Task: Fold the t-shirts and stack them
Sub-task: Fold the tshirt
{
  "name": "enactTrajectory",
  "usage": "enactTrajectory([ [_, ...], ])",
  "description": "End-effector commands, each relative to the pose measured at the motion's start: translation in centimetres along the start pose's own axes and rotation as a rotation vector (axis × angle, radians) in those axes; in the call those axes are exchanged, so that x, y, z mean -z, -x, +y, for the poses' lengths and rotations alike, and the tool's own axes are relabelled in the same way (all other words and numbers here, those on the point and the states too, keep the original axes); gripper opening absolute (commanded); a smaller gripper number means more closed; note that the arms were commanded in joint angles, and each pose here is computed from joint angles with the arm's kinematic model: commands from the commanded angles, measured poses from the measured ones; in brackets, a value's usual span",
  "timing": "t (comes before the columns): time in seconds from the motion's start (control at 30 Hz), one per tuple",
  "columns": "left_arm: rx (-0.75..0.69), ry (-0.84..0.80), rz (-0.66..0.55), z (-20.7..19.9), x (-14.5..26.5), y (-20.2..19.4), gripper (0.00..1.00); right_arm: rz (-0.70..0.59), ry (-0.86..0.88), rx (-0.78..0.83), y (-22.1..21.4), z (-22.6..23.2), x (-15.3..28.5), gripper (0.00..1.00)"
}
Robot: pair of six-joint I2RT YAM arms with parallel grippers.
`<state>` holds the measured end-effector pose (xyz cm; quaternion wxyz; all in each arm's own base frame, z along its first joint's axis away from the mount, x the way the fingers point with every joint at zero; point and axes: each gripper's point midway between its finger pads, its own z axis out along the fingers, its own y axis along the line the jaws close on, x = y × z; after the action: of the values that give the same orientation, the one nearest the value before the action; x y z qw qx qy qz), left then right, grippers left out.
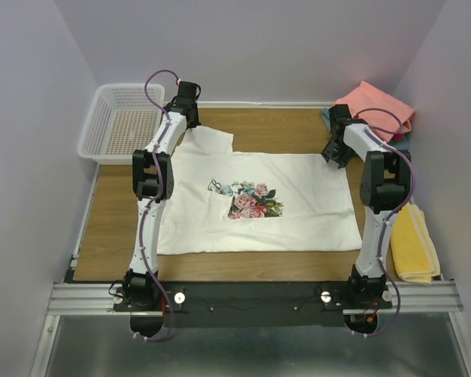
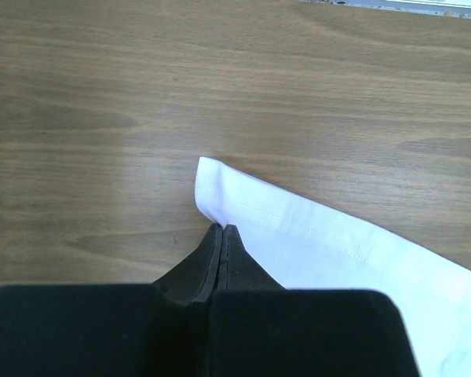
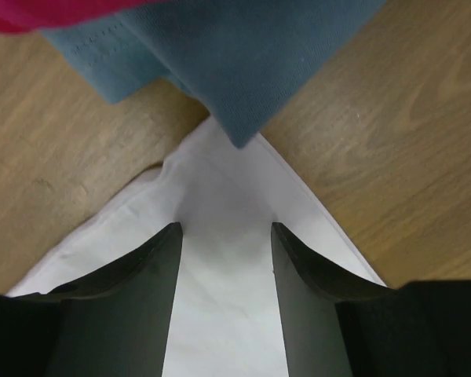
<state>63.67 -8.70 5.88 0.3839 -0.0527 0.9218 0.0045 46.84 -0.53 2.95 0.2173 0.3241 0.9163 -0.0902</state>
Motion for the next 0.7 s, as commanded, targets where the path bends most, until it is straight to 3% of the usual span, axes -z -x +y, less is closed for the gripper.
enactTrajectory([
  [0.0,-0.004,-0.049,-0.068,-0.9,2.7,3.1,0.0,-0.067,-0.049,-0.011,2.2,0.3,-0.5,0.58],
  [0.37,-0.005,-0.057,-0.062,-1.0,2.9,3.0,0.0,-0.132,-0.029,-0.034,5.1,1.3,0.3,0.58],
  [0.67,-0.007,-0.042,-0.068,-0.7,3.4,3.4,0.0,-0.027,-0.103,-0.01,3.2,0.5,-2.9,0.58],
])
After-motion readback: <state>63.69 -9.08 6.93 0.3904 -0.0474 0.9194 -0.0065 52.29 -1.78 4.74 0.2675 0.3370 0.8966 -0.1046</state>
